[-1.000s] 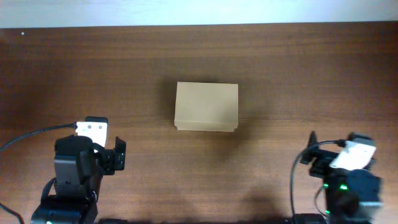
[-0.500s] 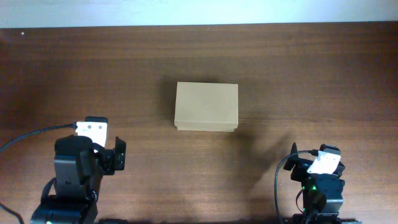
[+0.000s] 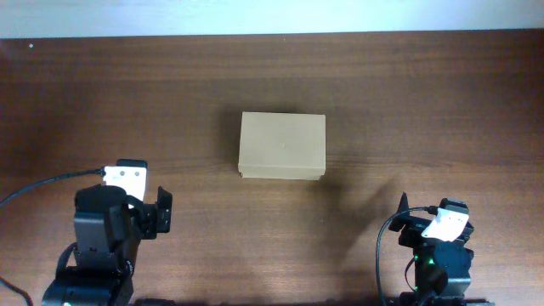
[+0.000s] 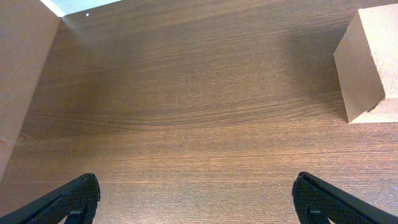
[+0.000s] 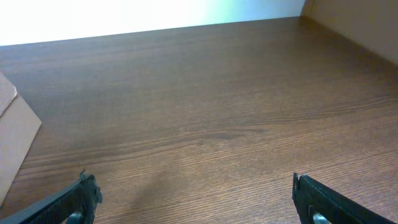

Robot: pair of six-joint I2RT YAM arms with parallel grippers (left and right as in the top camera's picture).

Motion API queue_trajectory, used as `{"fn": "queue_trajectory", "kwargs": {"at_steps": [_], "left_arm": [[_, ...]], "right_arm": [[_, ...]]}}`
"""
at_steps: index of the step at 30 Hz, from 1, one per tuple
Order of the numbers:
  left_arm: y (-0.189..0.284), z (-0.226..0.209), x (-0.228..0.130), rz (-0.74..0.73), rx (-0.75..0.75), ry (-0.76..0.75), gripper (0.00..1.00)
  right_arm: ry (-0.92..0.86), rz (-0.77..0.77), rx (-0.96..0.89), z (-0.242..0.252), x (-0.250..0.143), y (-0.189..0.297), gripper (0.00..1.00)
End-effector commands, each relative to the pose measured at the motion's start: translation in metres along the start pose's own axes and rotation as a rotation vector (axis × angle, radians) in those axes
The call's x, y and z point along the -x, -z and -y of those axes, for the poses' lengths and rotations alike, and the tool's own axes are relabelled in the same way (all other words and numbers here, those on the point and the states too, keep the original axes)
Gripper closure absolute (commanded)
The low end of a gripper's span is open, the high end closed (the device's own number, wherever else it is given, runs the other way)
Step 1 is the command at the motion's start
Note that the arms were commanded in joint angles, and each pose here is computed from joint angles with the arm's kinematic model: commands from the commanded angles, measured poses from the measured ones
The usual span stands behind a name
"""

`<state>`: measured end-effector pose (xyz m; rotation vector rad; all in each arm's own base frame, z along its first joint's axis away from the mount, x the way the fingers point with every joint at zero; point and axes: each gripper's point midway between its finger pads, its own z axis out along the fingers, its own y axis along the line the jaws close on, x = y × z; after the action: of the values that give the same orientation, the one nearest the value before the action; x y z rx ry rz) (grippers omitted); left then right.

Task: Pack container

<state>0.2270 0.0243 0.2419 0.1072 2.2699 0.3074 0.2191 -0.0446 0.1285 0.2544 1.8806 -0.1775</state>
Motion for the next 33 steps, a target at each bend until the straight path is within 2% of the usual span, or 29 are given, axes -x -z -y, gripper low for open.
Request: {"fn": "queue_trajectory", "kwargs": {"at_steps": [1, 11, 16, 19, 22, 26, 29, 33], "left_arm": [[-0.001, -0.003, -0.001, -0.004, 0.016, 0.011, 0.01], [-0.001, -0.003, -0.001, -0.004, 0.016, 0.011, 0.01], [0.017, -0.008, 0.002, 0.078, 0.027, 0.032, 0.01], [0.030, -0.015, 0.025, 0.279, 0.058, 0.076, 0.01], [0.047, -0.027, 0.060, 0.593, 0.108, 0.162, 0.01], [0.062, -0.037, 0.070, 0.888, 0.171, 0.239, 0.01], [0.057, -0.034, 0.055, 1.018, 0.194, 0.269, 0.01], [0.037, -0.026, 0.030, 1.048, 0.191, 0.288, 0.01]], "right_arm": [[-0.012, 0.010, -0.024, 0.005, 0.000, -0.001, 0.01], [-0.012, 0.010, -0.024, 0.005, 0.000, -0.001, 0.01], [-0.012, 0.010, -0.024, 0.005, 0.000, -0.001, 0.01], [-0.012, 0.010, -0.024, 0.005, 0.000, -0.001, 0.01], [-0.012, 0.010, -0.024, 0.005, 0.000, -0.001, 0.01], [-0.012, 0.010, -0.024, 0.005, 0.000, -0.001, 0.01], [-0.012, 0.010, -0.024, 0.005, 0.000, -0.001, 0.01], [-0.012, 0.010, -0.024, 0.005, 0.000, -0.001, 0.01]]}}
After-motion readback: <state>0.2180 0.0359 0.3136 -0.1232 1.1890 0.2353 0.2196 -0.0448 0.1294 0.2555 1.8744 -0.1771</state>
